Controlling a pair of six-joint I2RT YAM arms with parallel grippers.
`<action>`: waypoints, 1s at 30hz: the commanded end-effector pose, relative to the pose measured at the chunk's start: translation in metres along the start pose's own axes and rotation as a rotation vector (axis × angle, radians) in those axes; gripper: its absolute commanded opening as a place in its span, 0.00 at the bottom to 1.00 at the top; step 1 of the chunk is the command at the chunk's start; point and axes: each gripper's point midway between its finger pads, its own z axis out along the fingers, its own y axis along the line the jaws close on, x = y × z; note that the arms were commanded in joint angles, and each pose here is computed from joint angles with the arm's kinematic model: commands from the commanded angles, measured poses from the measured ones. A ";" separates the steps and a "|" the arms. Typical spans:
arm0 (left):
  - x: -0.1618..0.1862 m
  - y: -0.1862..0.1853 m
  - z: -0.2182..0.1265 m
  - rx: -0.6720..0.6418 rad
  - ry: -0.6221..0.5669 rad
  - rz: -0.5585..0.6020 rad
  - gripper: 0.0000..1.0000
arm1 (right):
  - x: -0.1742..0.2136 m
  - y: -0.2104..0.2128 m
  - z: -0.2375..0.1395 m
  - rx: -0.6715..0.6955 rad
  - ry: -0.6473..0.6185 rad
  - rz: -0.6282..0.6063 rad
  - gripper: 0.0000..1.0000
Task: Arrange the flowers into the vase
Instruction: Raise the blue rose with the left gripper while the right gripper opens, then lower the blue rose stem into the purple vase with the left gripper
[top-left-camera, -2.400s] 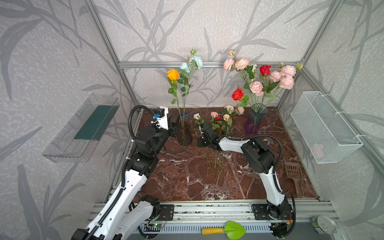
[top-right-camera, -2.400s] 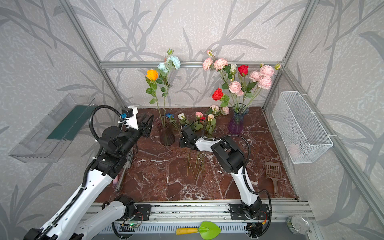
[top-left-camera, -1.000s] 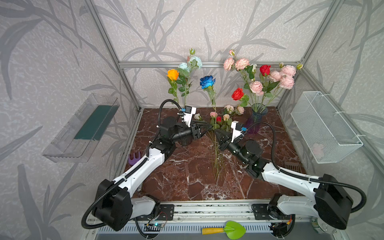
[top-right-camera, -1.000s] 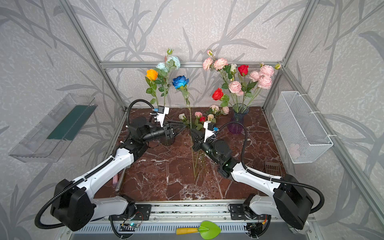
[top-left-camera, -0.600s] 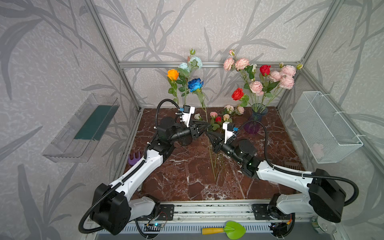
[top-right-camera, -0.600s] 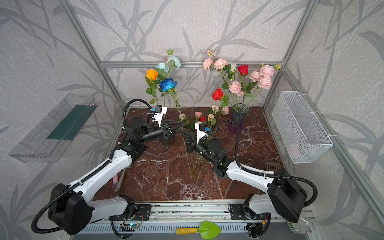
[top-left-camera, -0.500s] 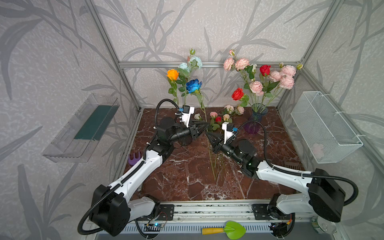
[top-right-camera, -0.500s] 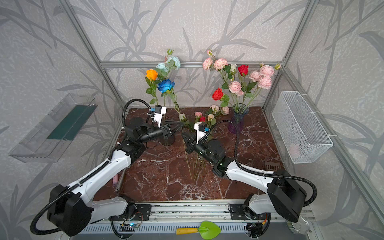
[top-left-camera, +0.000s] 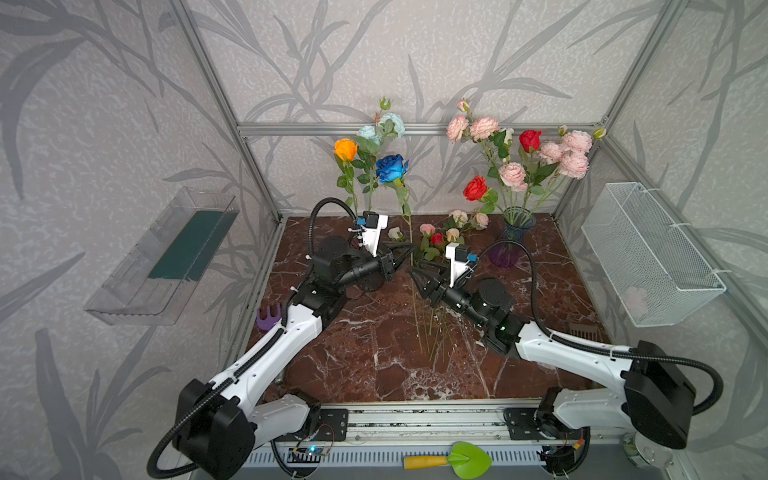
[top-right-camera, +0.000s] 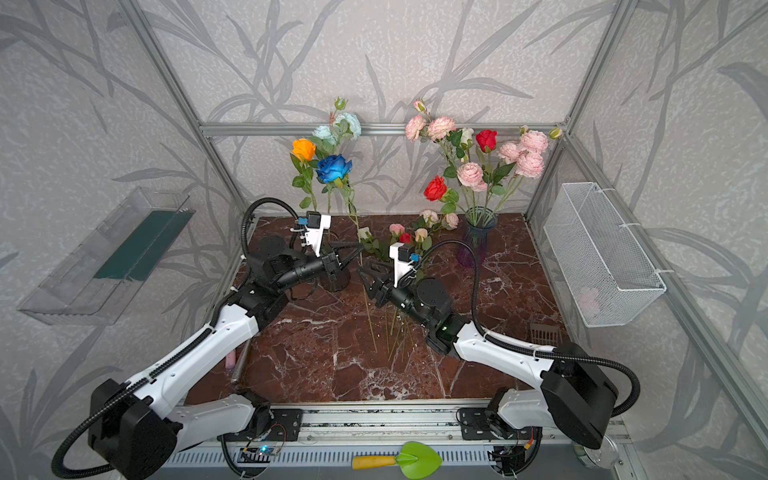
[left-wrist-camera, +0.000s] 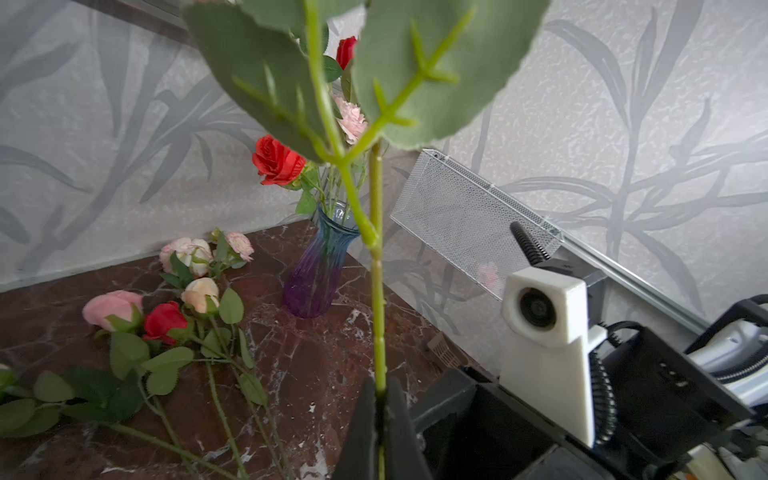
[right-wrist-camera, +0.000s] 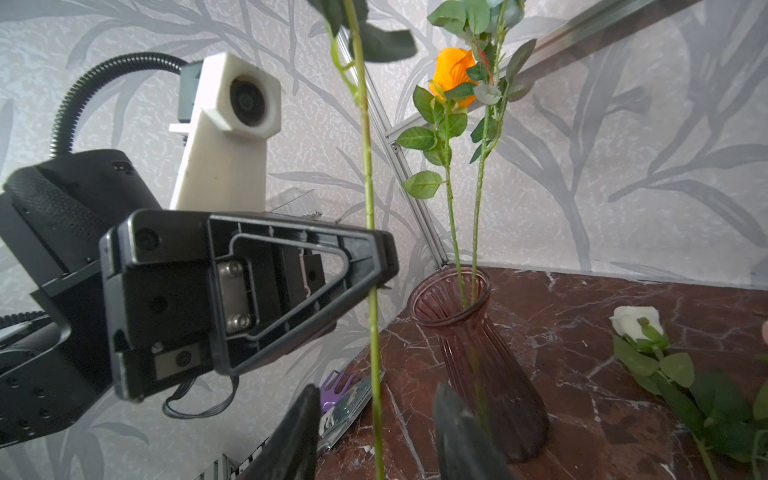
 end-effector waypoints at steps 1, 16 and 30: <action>-0.072 -0.011 -0.028 -0.167 -0.144 0.210 0.00 | -0.022 -0.011 -0.020 0.114 -0.051 -0.046 0.47; -0.218 -0.001 -0.100 -0.683 -0.518 0.635 0.00 | -0.023 -0.051 -0.048 0.258 -0.090 -0.035 0.48; -0.174 0.103 -0.055 -0.765 -0.384 0.488 0.00 | -0.028 -0.067 -0.063 0.291 -0.106 -0.020 0.48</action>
